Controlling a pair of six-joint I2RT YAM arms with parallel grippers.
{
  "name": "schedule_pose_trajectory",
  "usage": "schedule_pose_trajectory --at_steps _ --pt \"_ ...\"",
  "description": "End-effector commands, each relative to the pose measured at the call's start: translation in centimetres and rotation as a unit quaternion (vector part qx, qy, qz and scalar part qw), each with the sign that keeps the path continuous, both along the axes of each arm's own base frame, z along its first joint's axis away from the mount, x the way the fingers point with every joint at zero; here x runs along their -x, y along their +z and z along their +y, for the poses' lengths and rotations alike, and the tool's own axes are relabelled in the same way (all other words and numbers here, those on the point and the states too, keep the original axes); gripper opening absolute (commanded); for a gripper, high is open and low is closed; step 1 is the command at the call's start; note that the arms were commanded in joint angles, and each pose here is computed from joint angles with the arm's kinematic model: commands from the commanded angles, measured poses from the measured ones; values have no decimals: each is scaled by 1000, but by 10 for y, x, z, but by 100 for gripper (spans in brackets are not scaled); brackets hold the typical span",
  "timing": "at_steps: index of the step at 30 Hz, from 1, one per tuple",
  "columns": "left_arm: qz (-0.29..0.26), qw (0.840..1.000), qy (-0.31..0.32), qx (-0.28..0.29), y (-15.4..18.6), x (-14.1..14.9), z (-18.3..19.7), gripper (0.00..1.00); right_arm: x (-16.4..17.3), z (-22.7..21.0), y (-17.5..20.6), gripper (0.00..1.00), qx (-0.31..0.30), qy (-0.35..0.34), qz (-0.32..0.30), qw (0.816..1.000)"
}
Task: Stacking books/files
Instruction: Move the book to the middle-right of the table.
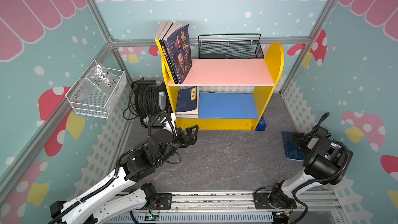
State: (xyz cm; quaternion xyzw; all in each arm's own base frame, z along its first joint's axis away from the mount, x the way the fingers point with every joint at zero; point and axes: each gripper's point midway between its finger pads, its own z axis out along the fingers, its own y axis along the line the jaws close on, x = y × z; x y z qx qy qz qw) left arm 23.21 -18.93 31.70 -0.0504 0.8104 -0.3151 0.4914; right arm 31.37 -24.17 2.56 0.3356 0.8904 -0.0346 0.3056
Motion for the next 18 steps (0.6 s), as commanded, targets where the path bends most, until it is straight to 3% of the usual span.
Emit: schedule_pose_trajectory --at_steps 1,11,18 --pt "6 1000 23 3 -5 0 9 99 -8 36 -18 98 -75 62 -17 995" --pt "3 999 38 1 -11 2 20 99 -20 88 -32 94 -105 121 18 987" --pt "0 999 45 2 -10 15 39 99 -10 102 -61 87 -81 153 159 972"
